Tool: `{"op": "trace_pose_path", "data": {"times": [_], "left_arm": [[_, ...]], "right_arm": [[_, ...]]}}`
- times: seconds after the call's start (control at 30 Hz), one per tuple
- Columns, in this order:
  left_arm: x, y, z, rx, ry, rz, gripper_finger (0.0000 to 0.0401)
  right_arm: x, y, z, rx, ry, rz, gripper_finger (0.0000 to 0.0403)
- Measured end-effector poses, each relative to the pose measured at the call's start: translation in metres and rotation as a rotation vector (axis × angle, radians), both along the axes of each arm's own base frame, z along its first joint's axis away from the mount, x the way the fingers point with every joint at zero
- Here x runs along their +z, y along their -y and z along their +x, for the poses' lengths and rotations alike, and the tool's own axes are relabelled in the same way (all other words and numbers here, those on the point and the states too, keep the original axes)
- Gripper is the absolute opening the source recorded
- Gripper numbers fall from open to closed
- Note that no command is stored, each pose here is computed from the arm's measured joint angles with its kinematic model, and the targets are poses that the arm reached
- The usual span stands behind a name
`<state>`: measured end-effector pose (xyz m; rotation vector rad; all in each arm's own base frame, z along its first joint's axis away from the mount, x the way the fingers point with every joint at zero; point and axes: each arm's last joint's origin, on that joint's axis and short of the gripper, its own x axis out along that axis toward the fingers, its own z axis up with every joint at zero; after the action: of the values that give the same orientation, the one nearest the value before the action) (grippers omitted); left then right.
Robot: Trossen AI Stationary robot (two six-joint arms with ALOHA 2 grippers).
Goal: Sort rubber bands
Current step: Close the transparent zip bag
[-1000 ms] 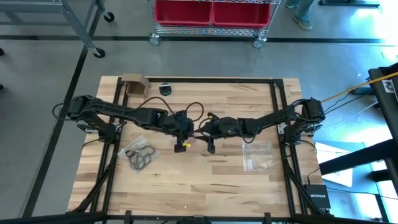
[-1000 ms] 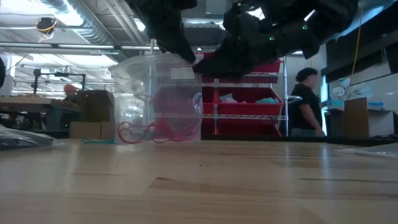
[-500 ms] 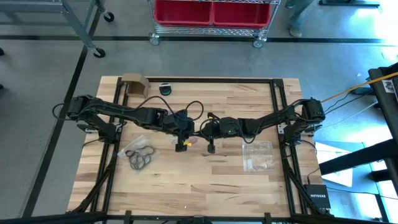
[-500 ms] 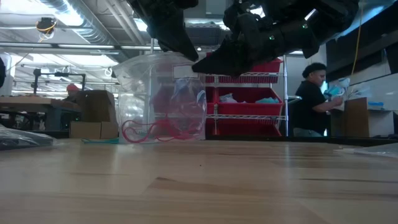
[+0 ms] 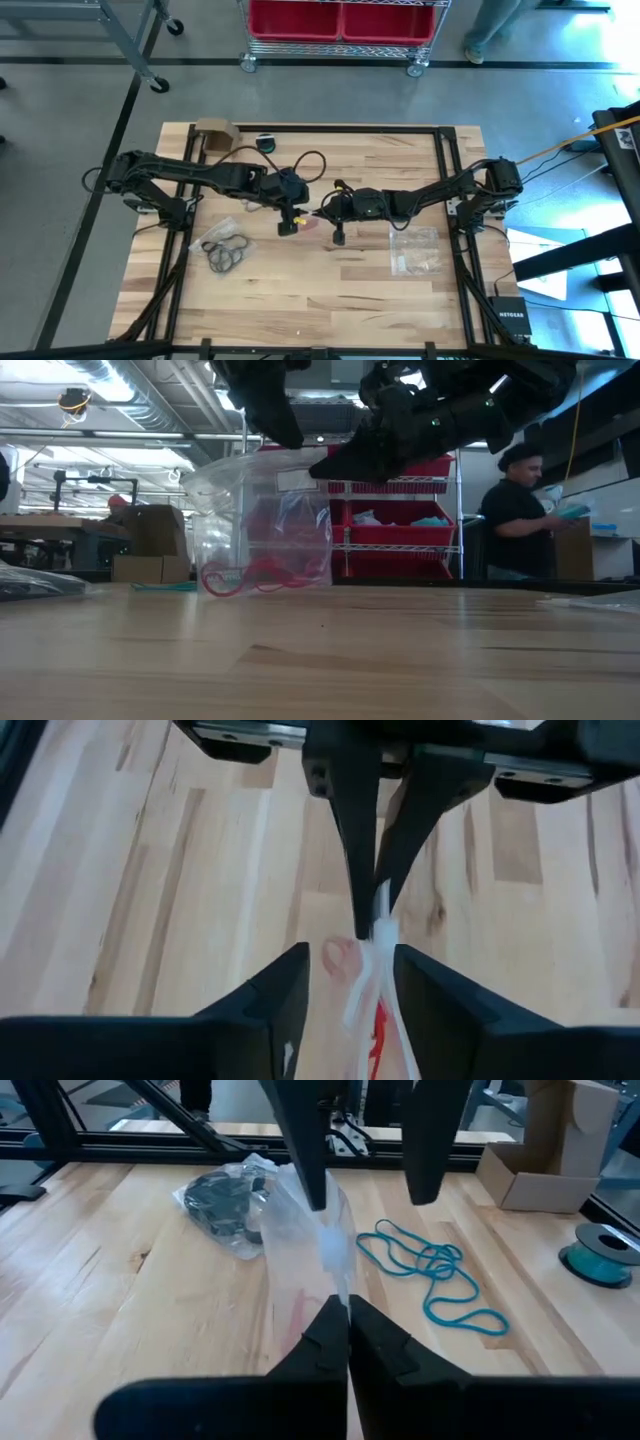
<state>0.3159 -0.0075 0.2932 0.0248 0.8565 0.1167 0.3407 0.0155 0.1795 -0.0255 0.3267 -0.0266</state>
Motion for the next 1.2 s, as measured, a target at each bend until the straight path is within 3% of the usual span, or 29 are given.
{"op": "trace_pose_path", "data": {"times": [0.2,0.7,0.87,1.2], "left_arm": [[0.002,0.001,0.002,-0.027,0.02,0.02,0.0152],[-0.013,0.002,0.012,-0.053,-0.017,-0.011,0.0134],[-0.012,0.002,0.013,-0.052,0.004,-0.009,0.0105],[-0.011,0.001,0.014,-0.071,0.005,0.01,0.001]], "right_arm": [[0.0,0.0,0.0,-0.007,-0.001,-0.001,0.0],[0.0,0.0,0.0,-0.009,-0.001,0.004,0.0],[0.0,0.0,0.0,-0.009,-0.001,0.004,0.0],[-0.001,0.0,0.0,-0.013,-0.003,0.02,0.0]]}}
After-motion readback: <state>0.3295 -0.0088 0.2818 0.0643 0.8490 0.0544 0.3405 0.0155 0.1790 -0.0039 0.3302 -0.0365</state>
